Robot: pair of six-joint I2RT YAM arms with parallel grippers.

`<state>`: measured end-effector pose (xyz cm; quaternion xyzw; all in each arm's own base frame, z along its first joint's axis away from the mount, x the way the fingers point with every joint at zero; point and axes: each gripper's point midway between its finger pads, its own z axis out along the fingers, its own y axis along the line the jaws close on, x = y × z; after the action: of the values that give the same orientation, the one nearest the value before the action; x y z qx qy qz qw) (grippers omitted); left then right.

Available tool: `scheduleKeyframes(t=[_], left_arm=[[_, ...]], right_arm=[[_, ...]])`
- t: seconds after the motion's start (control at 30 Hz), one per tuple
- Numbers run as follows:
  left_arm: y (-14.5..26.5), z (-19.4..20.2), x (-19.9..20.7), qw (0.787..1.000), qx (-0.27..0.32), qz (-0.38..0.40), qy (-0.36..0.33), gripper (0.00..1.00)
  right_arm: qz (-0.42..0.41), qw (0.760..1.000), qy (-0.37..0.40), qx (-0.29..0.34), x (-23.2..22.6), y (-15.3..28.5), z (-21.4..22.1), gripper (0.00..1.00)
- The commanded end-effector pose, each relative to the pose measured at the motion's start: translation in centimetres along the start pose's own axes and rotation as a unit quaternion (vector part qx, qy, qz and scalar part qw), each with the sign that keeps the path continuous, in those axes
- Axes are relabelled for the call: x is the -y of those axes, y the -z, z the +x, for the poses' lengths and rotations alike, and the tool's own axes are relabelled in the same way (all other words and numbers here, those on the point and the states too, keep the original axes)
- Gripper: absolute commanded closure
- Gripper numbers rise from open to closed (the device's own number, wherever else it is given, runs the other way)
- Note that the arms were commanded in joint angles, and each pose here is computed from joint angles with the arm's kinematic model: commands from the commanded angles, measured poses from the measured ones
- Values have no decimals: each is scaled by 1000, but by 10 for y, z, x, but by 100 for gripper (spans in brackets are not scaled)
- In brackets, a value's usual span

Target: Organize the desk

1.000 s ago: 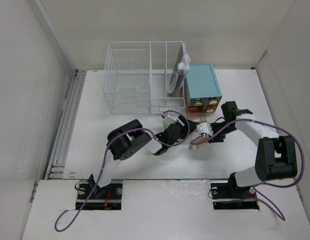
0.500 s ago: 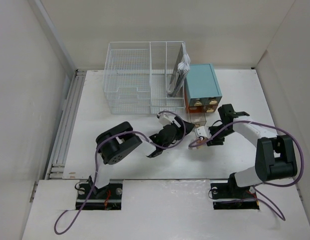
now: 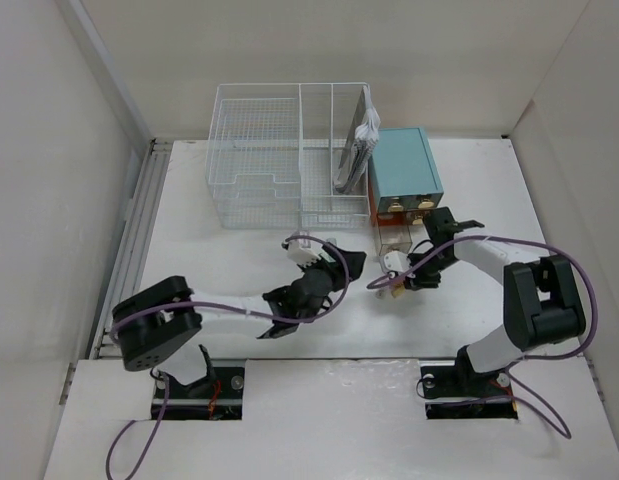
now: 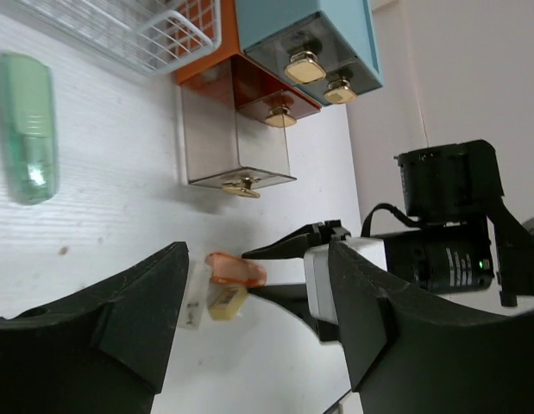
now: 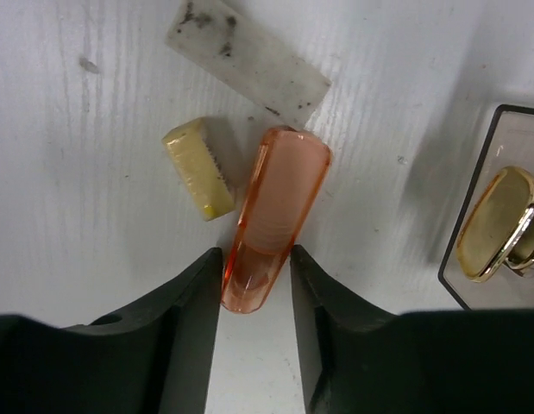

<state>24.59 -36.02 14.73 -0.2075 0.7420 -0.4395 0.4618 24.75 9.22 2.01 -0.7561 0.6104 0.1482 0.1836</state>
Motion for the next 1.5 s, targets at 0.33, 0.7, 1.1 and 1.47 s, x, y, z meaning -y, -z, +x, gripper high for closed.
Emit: scheduleKeyframes(t=[0.33, 0.7, 1.1, 1.47], left_arm=[[68, -65, -39, 989, 86, -86, -78, 38], [58, -2, -48, 976, -47, -62, -202, 39], [37, 34, -42, 955, -102, -50, -274, 42], [36, 20, -48, 948, -78, -79, -298, 42]], right_arm=[[25, 999, -18, 13, 17, 8, -28, 93], [161, 984, -28, 73, 70, 84, -83, 94], [309, 940, -139, 32, 144, 96, -74, 94], [347, 914, -208, 4, 169, 86, -58, 68]])
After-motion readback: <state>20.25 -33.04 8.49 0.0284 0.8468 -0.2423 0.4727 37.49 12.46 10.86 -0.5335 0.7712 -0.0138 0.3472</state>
